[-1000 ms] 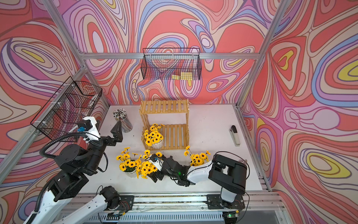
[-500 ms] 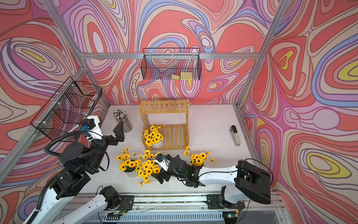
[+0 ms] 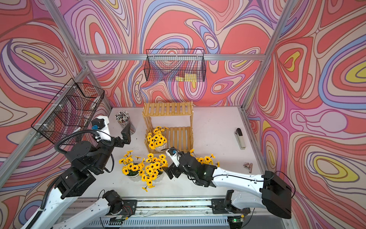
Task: Take the sunflower pots off the shelves
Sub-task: Pick up the sunflower pot from the shelf.
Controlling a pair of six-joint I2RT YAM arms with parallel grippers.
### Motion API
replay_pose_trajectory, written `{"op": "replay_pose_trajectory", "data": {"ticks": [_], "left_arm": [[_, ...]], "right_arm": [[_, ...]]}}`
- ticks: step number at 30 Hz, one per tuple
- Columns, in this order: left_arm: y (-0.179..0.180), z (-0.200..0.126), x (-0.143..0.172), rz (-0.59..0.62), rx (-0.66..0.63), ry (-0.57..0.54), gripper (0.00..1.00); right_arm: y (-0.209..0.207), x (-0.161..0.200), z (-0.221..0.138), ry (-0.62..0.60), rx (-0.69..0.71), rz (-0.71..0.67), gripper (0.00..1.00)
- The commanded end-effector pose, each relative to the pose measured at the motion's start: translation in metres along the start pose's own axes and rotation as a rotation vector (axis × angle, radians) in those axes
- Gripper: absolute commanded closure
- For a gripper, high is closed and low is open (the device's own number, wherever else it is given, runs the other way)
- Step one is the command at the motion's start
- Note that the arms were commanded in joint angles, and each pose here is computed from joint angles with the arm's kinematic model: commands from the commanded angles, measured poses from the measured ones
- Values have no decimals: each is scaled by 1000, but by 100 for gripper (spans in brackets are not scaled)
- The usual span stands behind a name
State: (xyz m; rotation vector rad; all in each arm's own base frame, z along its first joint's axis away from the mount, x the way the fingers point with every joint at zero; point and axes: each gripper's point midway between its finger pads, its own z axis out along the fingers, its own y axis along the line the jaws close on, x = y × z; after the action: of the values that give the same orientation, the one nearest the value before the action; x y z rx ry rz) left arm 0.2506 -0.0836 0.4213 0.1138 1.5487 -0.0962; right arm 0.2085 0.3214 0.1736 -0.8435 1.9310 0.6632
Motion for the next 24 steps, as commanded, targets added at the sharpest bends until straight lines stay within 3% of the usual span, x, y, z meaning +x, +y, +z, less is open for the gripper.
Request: {"op": "replay_pose_trajectory", "data": {"ticks": [1,8,24], "left_arm": [[-7,0,-6,30,48,8,0],[-21,13,0,59,89,65,0],[-18,34,11,-16,102,113,0]], "right_arm": [[-23,-23,-4,-27,3,69,2],[-42,-51,16,-12,-26,77,2],[-63,-22,71,99,-73,150,2]]}}
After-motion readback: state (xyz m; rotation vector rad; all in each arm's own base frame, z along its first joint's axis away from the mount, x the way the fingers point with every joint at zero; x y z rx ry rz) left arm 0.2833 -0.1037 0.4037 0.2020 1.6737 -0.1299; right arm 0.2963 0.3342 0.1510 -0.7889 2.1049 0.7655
